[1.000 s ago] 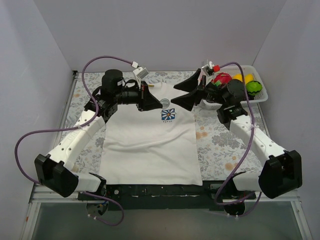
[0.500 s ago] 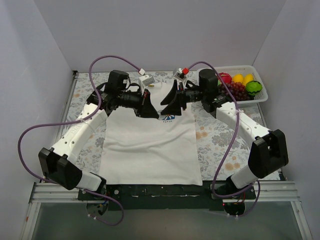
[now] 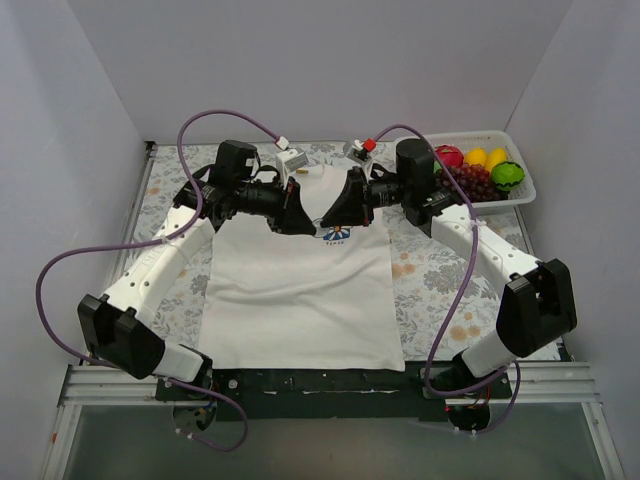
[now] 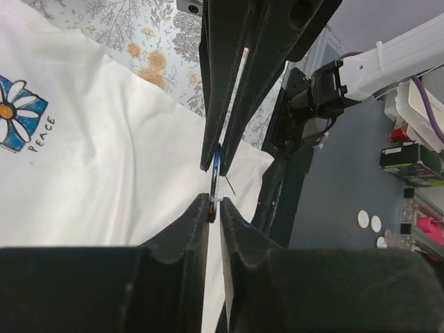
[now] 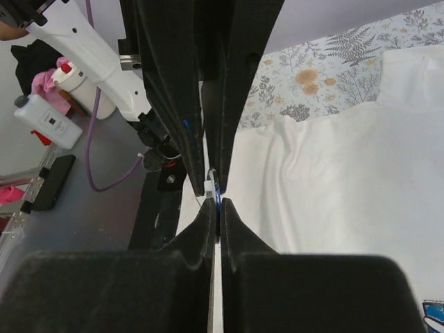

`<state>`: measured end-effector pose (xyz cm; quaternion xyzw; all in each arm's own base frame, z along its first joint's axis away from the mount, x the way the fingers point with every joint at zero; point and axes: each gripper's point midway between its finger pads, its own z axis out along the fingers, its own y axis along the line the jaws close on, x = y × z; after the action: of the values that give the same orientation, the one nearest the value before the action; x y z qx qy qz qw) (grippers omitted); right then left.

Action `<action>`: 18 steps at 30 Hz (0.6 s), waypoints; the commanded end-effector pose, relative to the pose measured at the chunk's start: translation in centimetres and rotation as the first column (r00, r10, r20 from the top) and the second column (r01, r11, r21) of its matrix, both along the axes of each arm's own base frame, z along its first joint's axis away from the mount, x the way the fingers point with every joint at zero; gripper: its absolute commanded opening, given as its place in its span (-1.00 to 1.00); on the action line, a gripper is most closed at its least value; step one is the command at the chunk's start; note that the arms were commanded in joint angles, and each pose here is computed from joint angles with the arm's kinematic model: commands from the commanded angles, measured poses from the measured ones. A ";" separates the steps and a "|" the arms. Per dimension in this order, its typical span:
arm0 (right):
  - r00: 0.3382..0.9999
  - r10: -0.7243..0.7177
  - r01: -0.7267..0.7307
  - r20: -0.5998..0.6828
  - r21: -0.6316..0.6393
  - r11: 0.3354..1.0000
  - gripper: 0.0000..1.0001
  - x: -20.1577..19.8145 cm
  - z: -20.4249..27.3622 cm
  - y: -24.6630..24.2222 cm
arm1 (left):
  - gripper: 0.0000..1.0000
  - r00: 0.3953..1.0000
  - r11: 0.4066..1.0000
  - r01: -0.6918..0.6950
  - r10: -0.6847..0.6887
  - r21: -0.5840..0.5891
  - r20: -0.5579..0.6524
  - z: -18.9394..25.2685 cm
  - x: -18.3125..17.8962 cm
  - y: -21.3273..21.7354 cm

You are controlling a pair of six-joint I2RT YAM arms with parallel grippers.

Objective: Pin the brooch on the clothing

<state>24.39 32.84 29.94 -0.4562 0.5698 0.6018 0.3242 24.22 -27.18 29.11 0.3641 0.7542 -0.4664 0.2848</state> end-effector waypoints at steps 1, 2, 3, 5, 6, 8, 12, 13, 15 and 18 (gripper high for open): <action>0.995 -0.062 0.058 0.081 0.041 0.997 -0.97 0.7 1.6 -0.2 | -0.64 0.998 0.999 0.015 -0.012 -0.044 0.065 2.5 -1.0 0.0; 0.993 -0.072 0.067 0.093 0.049 0.997 -0.97 0.7 1.7 -0.2 | -0.16 0.998 0.999 0.016 -0.013 -0.051 0.068 2.5 -1.1 0.0; 0.992 -0.082 0.077 0.094 0.058 0.995 -0.97 0.5 2.0 -0.3 | -0.04 0.996 0.997 0.023 -0.017 -0.072 0.093 3.1 -1.0 -0.2; 0.988 -0.108 0.099 0.112 0.085 0.992 -0.97 0.7 2.2 -0.3 | 0.15 0.994 0.996 0.020 -0.010 -0.091 0.108 3.7 -1.1 -0.2; 0.986 -0.118 0.107 0.119 0.099 0.989 -0.97 0.6 2.6 -0.4 | 0.35 0.992 0.995 0.017 -0.004 -0.102 0.125 4.1 -1.0 -0.2; 0.983 -0.154 0.142 0.098 0.122 0.982 -0.97 0.8 3.2 -0.5 | 0.49 0.990 0.994 -0.016 0.031 -0.105 0.138 4.5 -0.5 -0.1; 0.964 -0.242 0.214 0.107 0.220 0.952 -0.97 0.9 4.7 -1.2 | 0.64 0.980 0.987 -0.092 0.114 -0.132 0.165 4.8 0.5 0.0; 0.956 -0.277 0.248 0.095 0.241 0.938 -0.97 1.2 5.1 -1.3 | 0.67 0.976 0.984 -0.112 0.135 -0.138 0.169 4.8 0.9 0.1; 0.947 -0.312 0.280 0.074 0.283 0.918 -0.97 1.0 6.1 -1.9 | 0.70 0.966 0.973 -0.154 0.185 -0.172 0.179 5.5 1.5 0.1; 0.930 -0.364 0.328 0.045 0.339 0.882 -0.97 1.0 6.8 -2.5 | 0.70 0.959 0.962 -0.177 0.216 -0.207 0.183 5.4 2.0 0.1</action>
<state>25.26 31.51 31.93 -0.3647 0.5688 0.5869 0.4461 25.22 -27.13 32.43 0.3297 0.7276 -0.4633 0.3837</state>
